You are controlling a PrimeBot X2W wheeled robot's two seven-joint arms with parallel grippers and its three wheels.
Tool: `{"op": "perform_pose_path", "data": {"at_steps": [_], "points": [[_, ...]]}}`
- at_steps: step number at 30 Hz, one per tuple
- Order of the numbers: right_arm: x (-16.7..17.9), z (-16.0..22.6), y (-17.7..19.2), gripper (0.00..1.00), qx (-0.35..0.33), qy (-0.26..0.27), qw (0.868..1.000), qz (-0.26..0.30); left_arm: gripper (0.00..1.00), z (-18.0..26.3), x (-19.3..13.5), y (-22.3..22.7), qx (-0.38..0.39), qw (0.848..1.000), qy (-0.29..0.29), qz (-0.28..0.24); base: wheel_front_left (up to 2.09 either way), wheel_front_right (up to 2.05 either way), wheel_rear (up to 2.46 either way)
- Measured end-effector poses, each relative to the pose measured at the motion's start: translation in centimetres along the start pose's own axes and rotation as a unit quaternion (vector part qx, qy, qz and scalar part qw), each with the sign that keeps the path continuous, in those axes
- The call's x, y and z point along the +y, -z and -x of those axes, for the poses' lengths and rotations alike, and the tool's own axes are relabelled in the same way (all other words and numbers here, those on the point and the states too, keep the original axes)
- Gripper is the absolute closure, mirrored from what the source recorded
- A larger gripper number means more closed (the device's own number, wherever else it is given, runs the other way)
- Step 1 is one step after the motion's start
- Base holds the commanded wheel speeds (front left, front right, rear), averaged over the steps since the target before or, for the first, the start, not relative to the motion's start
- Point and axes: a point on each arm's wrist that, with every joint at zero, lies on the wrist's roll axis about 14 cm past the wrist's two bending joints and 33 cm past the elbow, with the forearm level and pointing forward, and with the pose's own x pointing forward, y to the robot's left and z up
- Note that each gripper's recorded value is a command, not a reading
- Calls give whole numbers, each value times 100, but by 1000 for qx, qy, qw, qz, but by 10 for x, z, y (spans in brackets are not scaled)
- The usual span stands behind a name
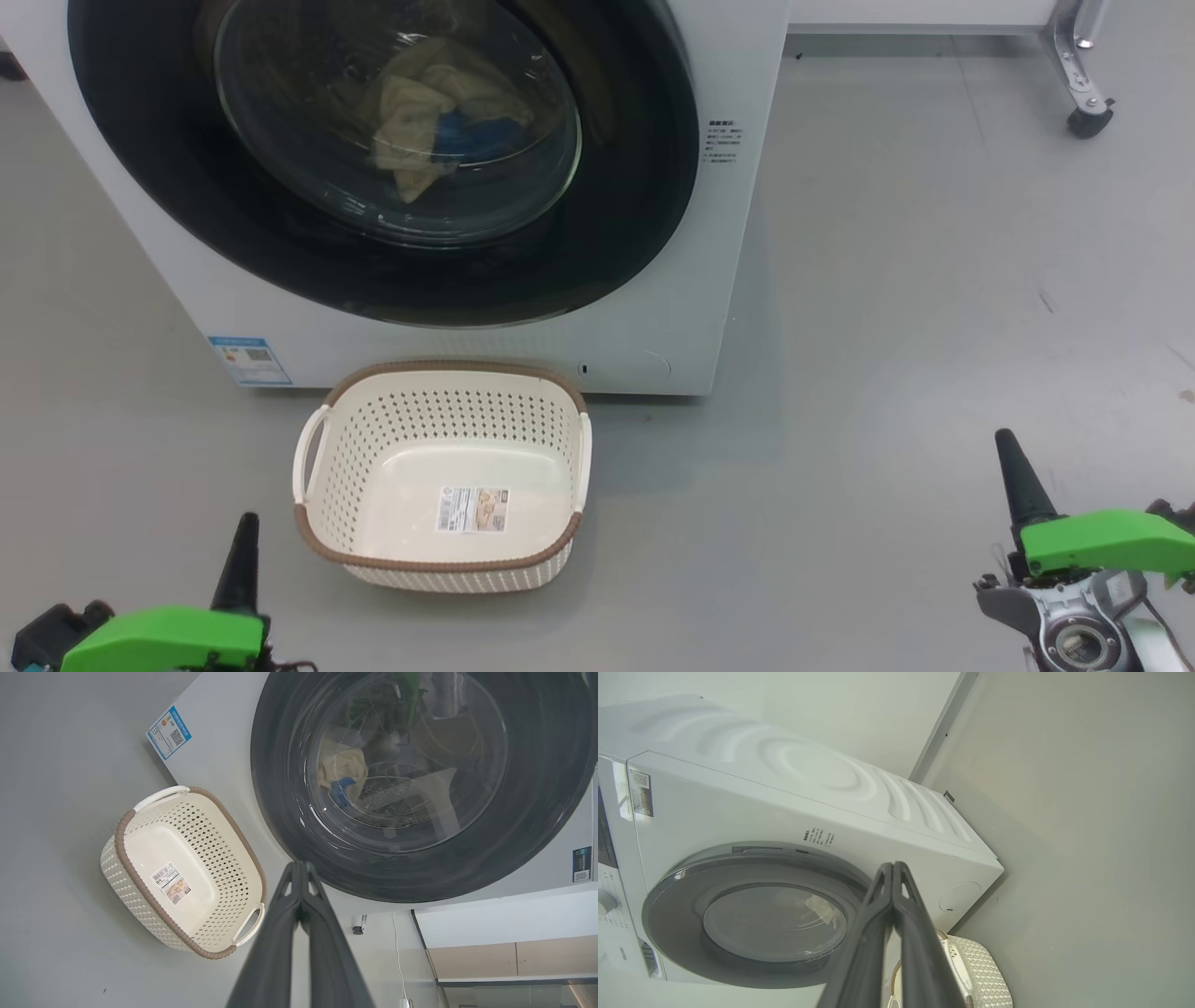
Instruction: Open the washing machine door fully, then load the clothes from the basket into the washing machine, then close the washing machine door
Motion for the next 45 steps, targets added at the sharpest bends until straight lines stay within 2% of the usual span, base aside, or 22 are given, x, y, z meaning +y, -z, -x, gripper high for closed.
{"op": "perform_pose_path", "data": {"at_steps": [22, 45], "points": [[13, -1, -2, 100, 9, -21, 994, -106, 100, 4, -9, -5, -7, 993, 14, 120, 0, 0, 0], [28, -1, -4, 100, 21, -48, 976, -210, 100, 8, -20, -13, -13, 970, 39, 238, 0, 0, 0]]}}
